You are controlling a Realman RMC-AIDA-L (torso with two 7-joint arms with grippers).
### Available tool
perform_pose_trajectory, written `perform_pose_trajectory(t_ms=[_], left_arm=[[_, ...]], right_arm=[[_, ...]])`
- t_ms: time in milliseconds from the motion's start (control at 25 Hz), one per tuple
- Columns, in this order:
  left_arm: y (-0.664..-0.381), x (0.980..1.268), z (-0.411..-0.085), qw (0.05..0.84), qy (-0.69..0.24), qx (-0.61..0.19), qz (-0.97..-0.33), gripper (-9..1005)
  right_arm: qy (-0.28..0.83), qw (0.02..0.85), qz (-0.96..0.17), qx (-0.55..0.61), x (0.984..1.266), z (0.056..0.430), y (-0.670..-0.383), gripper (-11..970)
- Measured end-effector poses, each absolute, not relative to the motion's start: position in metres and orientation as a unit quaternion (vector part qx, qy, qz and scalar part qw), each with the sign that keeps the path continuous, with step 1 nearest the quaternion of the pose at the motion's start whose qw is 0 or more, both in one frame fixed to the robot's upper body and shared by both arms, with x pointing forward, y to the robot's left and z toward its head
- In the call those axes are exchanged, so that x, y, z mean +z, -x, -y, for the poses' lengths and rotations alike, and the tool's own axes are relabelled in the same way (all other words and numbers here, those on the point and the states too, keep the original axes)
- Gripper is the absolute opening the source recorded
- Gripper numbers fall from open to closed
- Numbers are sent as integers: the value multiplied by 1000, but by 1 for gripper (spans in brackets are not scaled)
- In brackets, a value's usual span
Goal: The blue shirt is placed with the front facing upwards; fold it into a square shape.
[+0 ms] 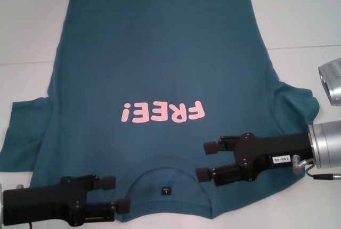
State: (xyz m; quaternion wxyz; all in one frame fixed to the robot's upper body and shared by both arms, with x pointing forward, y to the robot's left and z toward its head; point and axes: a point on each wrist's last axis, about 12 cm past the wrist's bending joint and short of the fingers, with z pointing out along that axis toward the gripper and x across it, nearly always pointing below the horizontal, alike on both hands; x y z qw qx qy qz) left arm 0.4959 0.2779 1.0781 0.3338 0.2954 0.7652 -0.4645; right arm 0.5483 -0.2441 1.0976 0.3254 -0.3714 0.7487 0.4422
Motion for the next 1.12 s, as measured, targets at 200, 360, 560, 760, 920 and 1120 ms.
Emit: perform_pose_trajectory(t_ms=[200, 360, 560, 760, 920, 1120], left_arm=[[-495, 1077, -278, 329, -297, -463, -767, 868], [-496, 1077, -278, 329, -298, -463, -767, 865], [-496, 1077, -278, 329, -298, -463, -767, 860], [-498, 1079, -280, 327, -272, -470, -774, 856], [-511, 1088, -294, 316, -177, -487, -795, 852], [-524, 1098, -311, 270, -21, -519, -811, 848]], right_arm=[[369, 327, -749, 442, 1098, 245, -548, 938], [369, 328, -749, 442, 1098, 245, -548, 939], [369, 328, -749, 442, 1098, 245, -548, 938], [364, 327, -750, 444, 1098, 245, -549, 939], [324, 327, -763, 454, 1100, 250, -552, 939], [219, 296, -801, 472, 1109, 262, -562, 938]])
